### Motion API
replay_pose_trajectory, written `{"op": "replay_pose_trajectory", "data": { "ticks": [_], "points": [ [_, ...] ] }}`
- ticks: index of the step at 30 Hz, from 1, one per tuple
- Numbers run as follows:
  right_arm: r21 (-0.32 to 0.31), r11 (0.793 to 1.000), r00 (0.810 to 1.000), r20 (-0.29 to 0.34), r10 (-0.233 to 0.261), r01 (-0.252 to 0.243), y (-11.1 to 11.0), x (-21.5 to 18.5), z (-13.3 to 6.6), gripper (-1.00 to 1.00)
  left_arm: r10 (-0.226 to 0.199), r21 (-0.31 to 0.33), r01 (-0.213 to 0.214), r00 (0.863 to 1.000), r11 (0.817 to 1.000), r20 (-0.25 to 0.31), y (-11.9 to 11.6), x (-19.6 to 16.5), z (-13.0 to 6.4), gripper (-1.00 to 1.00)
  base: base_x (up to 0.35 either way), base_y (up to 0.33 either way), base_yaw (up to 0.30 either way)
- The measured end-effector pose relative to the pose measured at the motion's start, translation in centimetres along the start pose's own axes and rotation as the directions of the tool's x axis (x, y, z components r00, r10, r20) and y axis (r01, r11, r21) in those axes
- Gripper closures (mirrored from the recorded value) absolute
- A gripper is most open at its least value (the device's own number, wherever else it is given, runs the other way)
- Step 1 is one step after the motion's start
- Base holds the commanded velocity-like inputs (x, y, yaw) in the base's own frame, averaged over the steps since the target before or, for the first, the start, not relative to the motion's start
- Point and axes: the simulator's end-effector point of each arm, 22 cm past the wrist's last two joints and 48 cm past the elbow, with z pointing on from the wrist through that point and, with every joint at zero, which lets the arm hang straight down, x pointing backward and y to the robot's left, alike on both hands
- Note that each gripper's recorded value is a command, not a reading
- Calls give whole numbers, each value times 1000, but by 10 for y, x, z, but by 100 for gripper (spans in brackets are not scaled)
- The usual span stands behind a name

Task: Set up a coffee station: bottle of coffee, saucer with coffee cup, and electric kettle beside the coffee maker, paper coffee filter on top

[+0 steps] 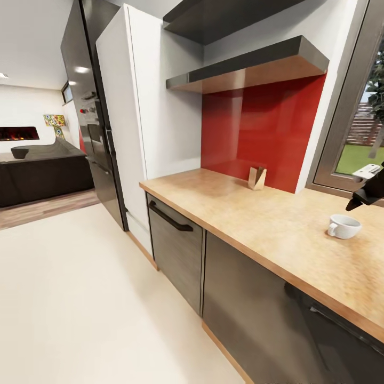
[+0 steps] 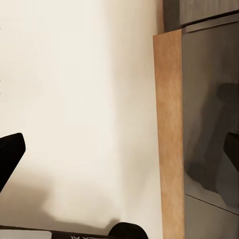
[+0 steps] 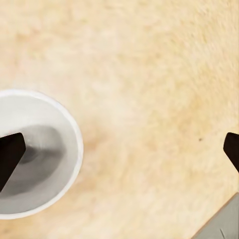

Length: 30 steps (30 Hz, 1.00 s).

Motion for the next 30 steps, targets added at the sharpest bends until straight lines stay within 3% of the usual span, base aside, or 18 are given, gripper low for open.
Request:
{"op": "replay_pose_trajectory", "data": {
  "ticks": [8, 30],
  "points": [
    [-19, 1000, 1000, 11, -22, 22, 12, -12, 2, -100, -3, 3, 3, 1000, 1000, -3, -2, 3, 2, -100, 0, 0, 0],
    [-23, 999, 1000, 12, -28, 29, 16, -14, 3, -100, -3, 6, 4, 1000, 1000, -3, -4, 4, 3, -100, 0, -3, 0]
  ]
}}
